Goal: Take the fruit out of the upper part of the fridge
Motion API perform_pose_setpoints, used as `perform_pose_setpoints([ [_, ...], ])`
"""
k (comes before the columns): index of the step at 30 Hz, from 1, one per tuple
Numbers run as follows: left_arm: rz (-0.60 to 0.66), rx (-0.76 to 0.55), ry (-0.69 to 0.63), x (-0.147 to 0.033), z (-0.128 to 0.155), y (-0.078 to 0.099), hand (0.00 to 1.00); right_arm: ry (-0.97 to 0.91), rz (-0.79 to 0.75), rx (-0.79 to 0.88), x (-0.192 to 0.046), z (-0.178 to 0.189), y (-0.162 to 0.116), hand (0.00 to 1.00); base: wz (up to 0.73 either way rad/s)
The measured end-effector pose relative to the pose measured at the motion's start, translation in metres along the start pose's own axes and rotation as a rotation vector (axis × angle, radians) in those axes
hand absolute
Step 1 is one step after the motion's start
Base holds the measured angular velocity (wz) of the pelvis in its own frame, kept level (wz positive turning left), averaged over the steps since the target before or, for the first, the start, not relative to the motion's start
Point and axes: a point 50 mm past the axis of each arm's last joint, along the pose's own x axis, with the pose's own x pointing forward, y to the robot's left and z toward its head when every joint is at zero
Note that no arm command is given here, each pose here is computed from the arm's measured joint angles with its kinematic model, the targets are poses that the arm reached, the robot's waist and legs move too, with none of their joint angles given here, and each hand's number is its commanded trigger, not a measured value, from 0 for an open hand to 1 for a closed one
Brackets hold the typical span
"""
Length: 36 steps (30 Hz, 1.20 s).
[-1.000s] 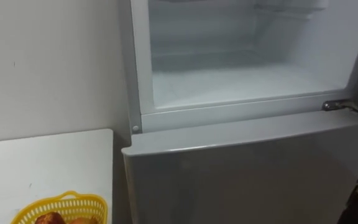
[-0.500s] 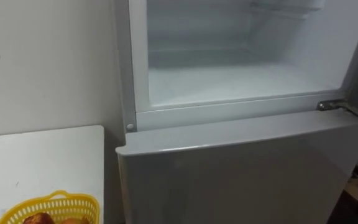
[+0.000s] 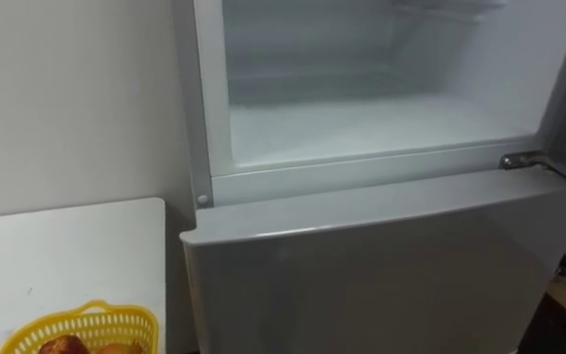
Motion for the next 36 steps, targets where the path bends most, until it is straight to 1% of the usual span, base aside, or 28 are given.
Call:
perform_pose_setpoints([
  [3,0.000,-0.015,0.001,0.000,0.000,-0.001,0.00,-0.016,0.056,0.021,-0.004,0.004,0.011,0.00,0.00],
  [9,0.001,-0.005,0.010,0.000,-0.003,0.001,0.00,-0.103,0.161,0.001,-0.018,0.017,0.031,0.00,0.00],
  [16,-0.015,-0.002,0.030,0.000,-0.010,-0.002,0.00,-0.168,0.127,-0.054,-0.019,0.019,0.030,0.00,0.00],
  [23,-0.030,-0.009,0.035,0.001,-0.011,-0.004,0.00,-0.173,0.131,-0.062,-0.019,0.019,0.031,0.00,0.00],
  [25,-0.034,-0.011,0.042,0.001,-0.012,-0.005,0.00,-0.189,0.140,-0.087,-0.022,0.017,0.034,0.00,-0.02],
  [36,-0.040,-0.012,0.056,0.002,-0.013,-0.006,0.00,-0.179,0.124,-0.078,-0.025,0.016,0.035,0.00,0.00],
])
